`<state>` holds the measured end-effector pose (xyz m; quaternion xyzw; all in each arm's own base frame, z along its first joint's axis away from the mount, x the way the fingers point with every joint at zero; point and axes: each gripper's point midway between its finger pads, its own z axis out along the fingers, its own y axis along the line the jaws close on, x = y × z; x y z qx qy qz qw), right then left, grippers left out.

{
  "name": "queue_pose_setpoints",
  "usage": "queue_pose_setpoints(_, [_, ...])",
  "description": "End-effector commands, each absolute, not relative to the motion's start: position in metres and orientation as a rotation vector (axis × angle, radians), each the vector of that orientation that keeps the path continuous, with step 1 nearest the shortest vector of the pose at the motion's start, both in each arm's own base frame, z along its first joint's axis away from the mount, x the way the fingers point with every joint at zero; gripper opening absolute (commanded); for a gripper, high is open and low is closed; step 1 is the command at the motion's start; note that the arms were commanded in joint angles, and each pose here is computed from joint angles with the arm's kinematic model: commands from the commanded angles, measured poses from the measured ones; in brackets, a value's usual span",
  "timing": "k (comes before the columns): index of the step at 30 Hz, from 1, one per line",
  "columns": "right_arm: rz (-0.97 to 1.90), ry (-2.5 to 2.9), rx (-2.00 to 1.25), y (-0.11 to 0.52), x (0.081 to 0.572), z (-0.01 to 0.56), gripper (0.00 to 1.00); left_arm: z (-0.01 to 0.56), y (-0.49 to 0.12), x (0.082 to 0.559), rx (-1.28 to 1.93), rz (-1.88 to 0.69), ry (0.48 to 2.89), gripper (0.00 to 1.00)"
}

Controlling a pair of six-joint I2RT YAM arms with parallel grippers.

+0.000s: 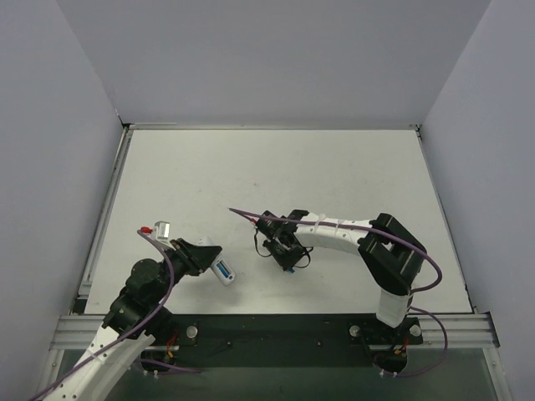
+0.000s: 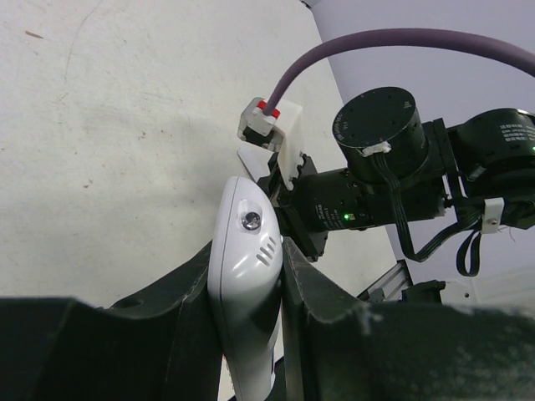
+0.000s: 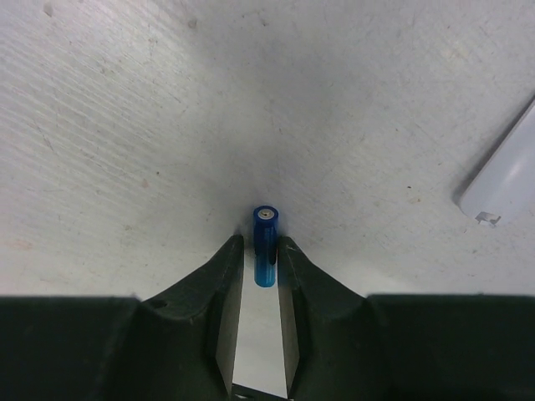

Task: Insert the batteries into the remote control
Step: Move the battery to the center of the board, then pick up the battery from the center of the board, then load the battery into the remote control.

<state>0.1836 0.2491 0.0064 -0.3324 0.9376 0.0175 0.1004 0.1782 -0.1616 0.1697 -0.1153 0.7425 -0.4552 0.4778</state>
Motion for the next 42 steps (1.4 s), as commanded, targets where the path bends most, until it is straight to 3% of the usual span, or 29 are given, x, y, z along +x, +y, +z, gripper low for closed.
queue_pose_setpoints(1, [0.001,2.819,-0.995,0.247,0.185,0.006,0.19,0.199,-0.168,0.177,-0.248,-1.201,1.706,0.00])
queue_pose_setpoints(9, [-0.018,2.847,-0.993,0.247,0.188,0.001,0.19,0.191,-0.171,0.176,-0.249,-1.223,1.717,0.00])
queue_pose_setpoints(12, [-0.021,2.848,-0.998,0.247,0.188,0.001,0.11,0.190,-0.172,0.176,-0.246,-1.231,1.720,0.00])
queue_pose_setpoints(13, [-0.015,2.845,-1.002,0.248,0.189,0.003,0.02,0.189,-0.173,0.175,-0.248,-1.235,1.724,0.00])
queue_pose_setpoints(17, [0.037,2.794,-0.997,0.254,0.193,0.021,0.00,0.188,-0.177,0.175,-0.249,-1.270,1.717,0.00])
queue_pose_setpoints(27, [0.383,2.380,-0.856,0.290,0.207,0.150,0.00,0.196,-0.186,0.177,-0.258,-1.369,1.650,0.00])
queue_pose_setpoints(33, [0.654,2.042,-0.824,0.325,0.187,0.222,0.00,0.204,-0.189,0.178,-0.277,-1.428,1.604,0.00])
queue_pose_setpoints(42, [0.838,1.806,-0.904,0.368,0.157,0.248,0.00,0.217,-0.195,0.176,-0.285,-1.517,1.556,0.00])
